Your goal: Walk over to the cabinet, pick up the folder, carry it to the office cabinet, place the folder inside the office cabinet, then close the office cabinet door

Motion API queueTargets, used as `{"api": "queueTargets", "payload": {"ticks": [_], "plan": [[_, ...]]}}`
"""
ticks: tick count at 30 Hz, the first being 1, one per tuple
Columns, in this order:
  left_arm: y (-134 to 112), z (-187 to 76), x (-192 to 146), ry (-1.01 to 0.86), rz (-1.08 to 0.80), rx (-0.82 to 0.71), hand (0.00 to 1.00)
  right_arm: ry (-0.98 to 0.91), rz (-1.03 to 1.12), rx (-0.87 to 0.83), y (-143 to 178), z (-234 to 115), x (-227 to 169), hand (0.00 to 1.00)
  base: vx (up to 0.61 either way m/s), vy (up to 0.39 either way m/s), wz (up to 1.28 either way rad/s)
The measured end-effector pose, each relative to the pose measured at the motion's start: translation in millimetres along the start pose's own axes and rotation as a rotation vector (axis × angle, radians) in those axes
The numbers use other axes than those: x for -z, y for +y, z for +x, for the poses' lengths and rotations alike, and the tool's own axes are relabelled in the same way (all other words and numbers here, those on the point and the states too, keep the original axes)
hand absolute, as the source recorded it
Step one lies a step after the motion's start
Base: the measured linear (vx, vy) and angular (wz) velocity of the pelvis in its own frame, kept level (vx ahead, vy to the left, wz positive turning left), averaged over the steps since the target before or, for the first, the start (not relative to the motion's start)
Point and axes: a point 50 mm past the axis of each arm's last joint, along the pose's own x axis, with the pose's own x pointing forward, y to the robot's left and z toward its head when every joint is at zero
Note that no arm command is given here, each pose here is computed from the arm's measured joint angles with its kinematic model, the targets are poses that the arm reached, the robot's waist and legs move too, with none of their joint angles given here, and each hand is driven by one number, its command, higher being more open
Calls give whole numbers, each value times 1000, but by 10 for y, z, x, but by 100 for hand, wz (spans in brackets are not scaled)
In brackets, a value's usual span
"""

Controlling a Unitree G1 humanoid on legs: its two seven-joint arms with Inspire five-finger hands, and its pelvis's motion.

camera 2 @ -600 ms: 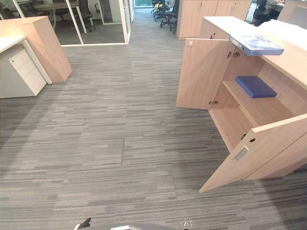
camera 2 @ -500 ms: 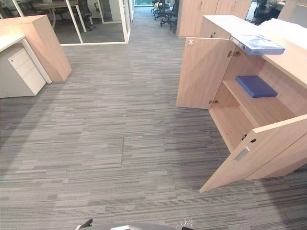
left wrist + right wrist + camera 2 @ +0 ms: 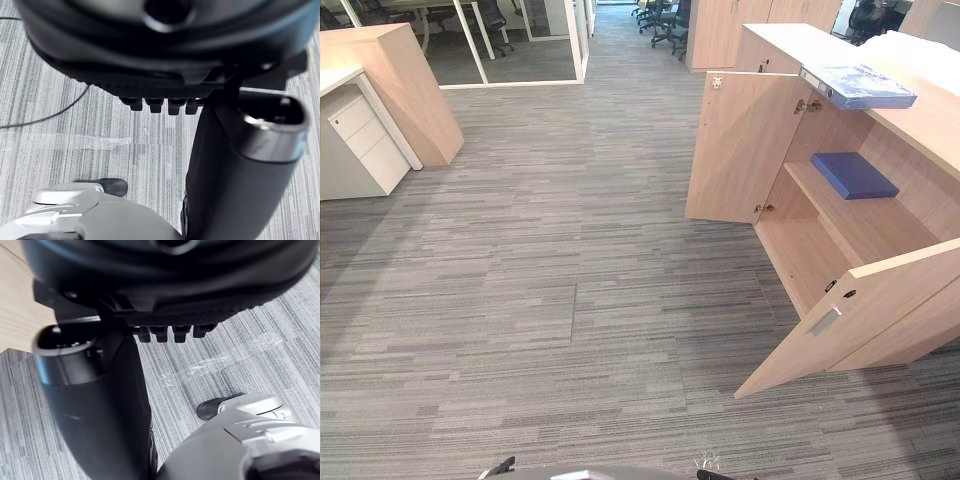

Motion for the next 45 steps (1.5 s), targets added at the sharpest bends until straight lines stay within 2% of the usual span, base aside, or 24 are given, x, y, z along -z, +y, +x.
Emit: {"api": "queueTargets", "payload": {"ticks": [4, 17, 22, 24, 29, 33, 36, 40, 45], "plan": [[7, -2, -7, -8, -1, -25, 100, -31, -62, 20, 10, -1, -41, 100, 0, 0, 0], [25, -3, -24, -20, 5, -67, 100, -15, -9, 26, 7, 0, -21, 100, -2, -1, 0], [21, -7, -159, -70, -194, -98, 100, -31, 24, 29, 8, 2, -75, 100, -56, -15, 7], [29, -33, -176, -94, -353, -112, 100, -23, 36, 30, -4, 1, -72, 100, 27, -1, -8], [-21, -47, -244, -135, -413, -93, 100, -44, 38, 31, -6, 3, -141, 100, 199, 105, -32], [-57, -43, -268, -136, -419, -91, 100, -27, 54, 52, -66, 3, -100, 100, 375, 320, -36], [17, -30, -220, -112, -391, -107, 100, 58, 172, 69, -86, -1, 80, 100, 497, 425, -44], [92, 1, -225, -94, -275, -105, 100, 112, 285, 54, -6, -1, 128, 100, 517, 385, -44], [-86, 11, -260, -97, -154, -14, 100, -50, 203, 48, -39, 37, -376, 100, 400, 290, -34]]}}
